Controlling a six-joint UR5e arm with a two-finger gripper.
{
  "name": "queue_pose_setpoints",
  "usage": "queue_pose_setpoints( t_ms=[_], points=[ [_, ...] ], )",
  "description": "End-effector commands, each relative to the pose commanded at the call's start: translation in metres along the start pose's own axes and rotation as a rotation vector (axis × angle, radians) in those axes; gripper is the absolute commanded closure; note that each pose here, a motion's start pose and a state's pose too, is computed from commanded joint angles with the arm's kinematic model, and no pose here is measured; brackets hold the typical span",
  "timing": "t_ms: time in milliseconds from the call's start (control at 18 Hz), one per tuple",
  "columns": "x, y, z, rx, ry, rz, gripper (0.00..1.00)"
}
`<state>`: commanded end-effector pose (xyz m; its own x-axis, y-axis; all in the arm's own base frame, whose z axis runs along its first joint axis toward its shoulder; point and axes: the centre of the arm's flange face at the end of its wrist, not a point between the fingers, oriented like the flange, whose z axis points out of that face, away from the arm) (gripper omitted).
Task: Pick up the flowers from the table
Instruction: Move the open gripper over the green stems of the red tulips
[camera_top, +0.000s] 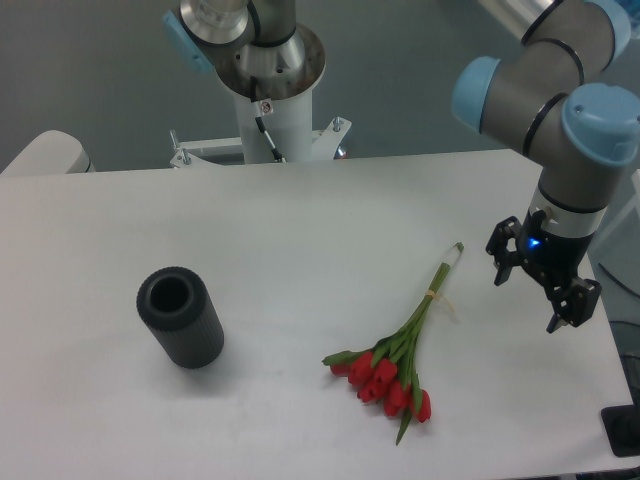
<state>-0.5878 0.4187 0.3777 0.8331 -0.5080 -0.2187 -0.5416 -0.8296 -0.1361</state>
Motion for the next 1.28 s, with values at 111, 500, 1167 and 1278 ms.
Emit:
queue_pose_setpoints(
  t_ms=[111, 500, 1167, 1278],
  points=[
    [0.004, -0.002, 0.001, 0.001, 0.003, -0.005, 0.00],
    [0.033, -0.023, 0.007, 0.007, 0.045, -0.107, 0.00],
    [0.072, -0.063, 0.075, -0.117, 0.104, -0.474, 0.00],
    [0.078, -0.062, 0.083, -0.118, 0.119, -0.517, 0.00]
  ],
)
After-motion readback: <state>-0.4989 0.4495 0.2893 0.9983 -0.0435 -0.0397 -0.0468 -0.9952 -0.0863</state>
